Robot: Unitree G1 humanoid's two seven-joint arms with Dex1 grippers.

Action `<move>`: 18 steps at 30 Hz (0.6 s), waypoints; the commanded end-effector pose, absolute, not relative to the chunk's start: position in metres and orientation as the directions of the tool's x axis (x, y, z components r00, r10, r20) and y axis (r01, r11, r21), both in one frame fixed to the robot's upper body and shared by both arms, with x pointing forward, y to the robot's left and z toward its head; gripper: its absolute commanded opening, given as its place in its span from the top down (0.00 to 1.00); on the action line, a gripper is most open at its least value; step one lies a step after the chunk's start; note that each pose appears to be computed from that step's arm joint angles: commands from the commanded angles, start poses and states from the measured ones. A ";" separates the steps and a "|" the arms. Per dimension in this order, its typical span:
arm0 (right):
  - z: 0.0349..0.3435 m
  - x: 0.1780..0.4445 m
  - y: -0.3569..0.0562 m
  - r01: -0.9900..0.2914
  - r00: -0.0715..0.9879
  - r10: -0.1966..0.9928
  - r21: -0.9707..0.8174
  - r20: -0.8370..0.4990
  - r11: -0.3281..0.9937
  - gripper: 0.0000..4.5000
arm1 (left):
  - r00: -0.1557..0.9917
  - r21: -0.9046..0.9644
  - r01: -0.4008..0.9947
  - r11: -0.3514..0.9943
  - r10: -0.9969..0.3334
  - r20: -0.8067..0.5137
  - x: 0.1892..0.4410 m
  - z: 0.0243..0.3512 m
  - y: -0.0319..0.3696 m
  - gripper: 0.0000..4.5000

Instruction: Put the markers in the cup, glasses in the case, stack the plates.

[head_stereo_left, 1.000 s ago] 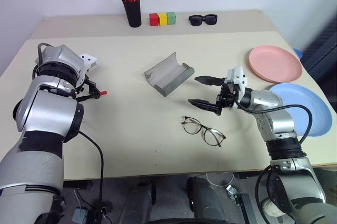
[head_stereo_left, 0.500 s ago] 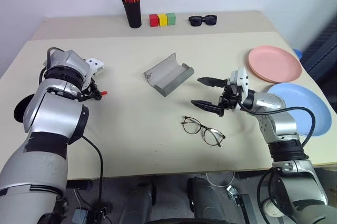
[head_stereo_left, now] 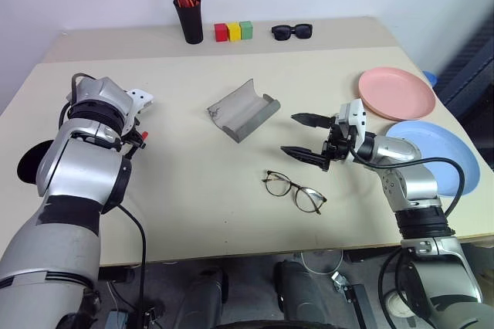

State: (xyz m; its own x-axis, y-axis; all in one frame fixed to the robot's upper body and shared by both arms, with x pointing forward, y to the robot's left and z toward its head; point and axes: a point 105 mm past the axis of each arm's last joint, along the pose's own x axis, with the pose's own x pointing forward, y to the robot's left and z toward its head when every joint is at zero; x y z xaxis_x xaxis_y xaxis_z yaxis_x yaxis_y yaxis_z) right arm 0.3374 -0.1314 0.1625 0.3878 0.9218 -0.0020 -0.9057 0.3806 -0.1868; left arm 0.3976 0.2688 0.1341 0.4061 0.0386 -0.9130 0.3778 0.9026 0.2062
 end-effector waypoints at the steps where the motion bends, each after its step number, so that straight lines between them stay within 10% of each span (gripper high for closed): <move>1: 0.180 0.338 -0.133 -0.892 0.387 0.921 -0.237 0.037 0.384 0.00 | 0.518 0.166 0.368 0.915 -0.054 -0.854 0.413 0.160 0.252 0.99; 18: 0.176 0.347 -0.139 -0.885 0.401 0.915 -0.239 0.046 0.400 0.00 | 0.872 -0.069 0.400 0.914 -0.403 -0.278 0.433 0.343 0.174 0.99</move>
